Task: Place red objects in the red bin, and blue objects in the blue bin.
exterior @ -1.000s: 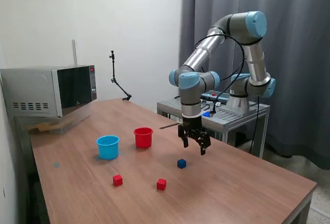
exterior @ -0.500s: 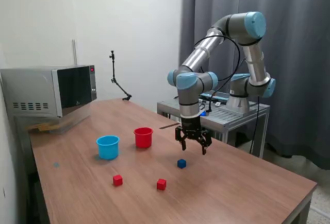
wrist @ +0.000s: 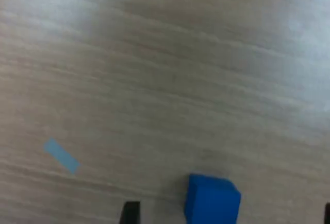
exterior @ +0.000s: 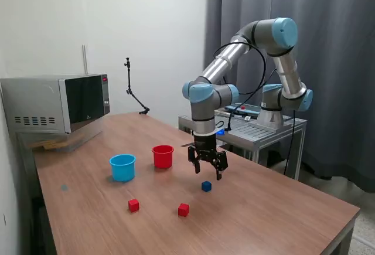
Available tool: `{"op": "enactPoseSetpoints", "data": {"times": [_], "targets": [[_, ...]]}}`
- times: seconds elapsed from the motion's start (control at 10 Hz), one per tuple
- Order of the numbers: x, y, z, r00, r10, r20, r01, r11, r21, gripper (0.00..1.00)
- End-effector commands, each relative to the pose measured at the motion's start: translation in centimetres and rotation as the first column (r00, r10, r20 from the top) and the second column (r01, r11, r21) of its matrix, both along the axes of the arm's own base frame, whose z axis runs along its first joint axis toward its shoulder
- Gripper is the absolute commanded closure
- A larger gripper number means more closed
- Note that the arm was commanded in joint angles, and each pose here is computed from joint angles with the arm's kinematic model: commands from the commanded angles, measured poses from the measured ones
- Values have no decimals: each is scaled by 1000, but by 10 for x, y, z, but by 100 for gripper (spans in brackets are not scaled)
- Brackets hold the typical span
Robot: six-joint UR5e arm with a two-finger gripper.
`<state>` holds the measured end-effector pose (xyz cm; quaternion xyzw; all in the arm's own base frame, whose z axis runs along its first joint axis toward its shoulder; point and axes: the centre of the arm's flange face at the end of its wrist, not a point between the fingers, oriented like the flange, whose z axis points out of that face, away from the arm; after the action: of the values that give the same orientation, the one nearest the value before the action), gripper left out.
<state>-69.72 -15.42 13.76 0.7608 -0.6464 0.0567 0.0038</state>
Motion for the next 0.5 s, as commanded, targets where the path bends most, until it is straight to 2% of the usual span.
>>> {"op": "enactPoseSetpoints", "data": {"times": [0.0, 0.1, 0.2, 0.4], "targets": [[-2, -2, -5, 997, -81, 9, 81, 997, 10, 0], [2, -4, -11, 994, -109, 23, 108, 994, 17, 0], [3, -1, -14, 991, -134, 27, 133, 990, 44, 0], [2, -1, -12, 989, -149, 23, 148, 988, 51, 0]]}}
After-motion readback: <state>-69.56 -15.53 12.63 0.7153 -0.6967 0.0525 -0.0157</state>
